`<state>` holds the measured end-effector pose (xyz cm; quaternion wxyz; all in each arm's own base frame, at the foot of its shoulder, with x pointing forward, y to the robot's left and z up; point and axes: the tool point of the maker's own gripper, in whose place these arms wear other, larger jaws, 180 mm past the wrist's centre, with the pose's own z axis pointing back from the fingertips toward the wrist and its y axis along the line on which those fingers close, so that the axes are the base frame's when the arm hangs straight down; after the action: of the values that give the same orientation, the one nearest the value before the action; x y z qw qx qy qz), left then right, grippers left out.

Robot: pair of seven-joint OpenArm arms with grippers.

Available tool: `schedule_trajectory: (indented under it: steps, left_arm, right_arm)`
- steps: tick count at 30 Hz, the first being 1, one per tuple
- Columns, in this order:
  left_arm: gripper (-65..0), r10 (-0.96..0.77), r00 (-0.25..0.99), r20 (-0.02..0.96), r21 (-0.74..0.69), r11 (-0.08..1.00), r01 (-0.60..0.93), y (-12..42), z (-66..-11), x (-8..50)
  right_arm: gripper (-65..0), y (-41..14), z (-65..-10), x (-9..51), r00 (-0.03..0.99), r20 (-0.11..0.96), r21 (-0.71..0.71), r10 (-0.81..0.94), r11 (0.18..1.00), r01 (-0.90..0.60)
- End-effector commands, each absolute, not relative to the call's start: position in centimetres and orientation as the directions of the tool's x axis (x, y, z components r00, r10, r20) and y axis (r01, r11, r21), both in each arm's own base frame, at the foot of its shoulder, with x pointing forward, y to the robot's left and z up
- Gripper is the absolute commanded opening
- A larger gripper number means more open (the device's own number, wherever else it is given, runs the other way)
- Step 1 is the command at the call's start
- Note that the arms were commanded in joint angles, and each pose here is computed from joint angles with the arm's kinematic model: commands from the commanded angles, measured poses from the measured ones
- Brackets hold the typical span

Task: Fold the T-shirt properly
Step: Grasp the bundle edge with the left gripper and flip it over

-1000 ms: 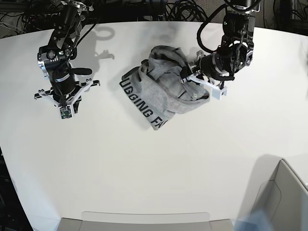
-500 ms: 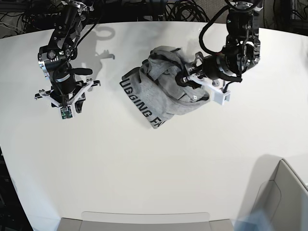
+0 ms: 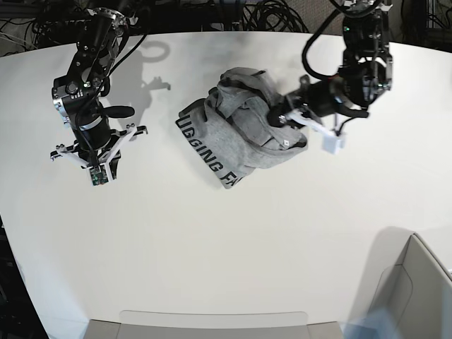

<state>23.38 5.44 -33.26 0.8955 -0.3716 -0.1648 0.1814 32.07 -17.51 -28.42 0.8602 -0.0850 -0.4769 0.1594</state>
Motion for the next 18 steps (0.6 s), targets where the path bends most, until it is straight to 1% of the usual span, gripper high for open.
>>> schedule_trajectory:
  steps: [1,2,4,7,12,15,18]
  left_arm:
    - [-65.0,0.359,0.922,0.145,-0.756,0.642,-0.131,2.4,-32.2,22.8]
    - [-65.0,0.314,0.937,0.152,-0.757,0.647,-0.094,1.0,-32.2,22.8]
    - [-65.0,0.272,0.952,0.144,-0.729,0.679,-0.084,0.2,-33.5,22.6]
    - [-65.0,0.271,0.957,0.106,-0.633,0.761,-0.145,1.9,-37.3,22.4]
    - [-65.0,0.253,0.967,0.017,-0.477,0.852,-0.215,5.5,-42.0,20.8]
    - [-65.0,0.256,0.965,0.059,-0.412,0.887,-0.210,7.6,-42.2,23.5]
    - [-65.0,0.264,0.956,0.126,-0.393,0.898,-0.196,8.8,-41.0,26.9]
  right_arm:
    - [-65.0,-17.1,-27.0,32.8,0.447,0.814,-0.310,0.370,0.929,-0.204]
    - [-65.0,-16.9,-27.0,32.8,0.441,0.811,-0.316,0.383,0.923,-0.220]
    - [-65.0,-16.6,-26.8,33.0,0.431,0.810,-0.323,0.399,0.915,-0.240]
    - [-65.0,-16.5,-26.8,33.0,0.427,0.808,-0.327,0.405,0.912,-0.247]
    - [-65.0,-16.9,-27.0,32.8,0.435,0.800,-0.335,0.414,0.909,-0.249]
    - [-65.0,-16.8,-27.1,32.7,0.433,0.799,-0.335,0.417,0.907,-0.255]
    - [-65.0,-16.6,-27.0,32.8,0.430,0.802,-0.333,0.415,0.908,-0.255]
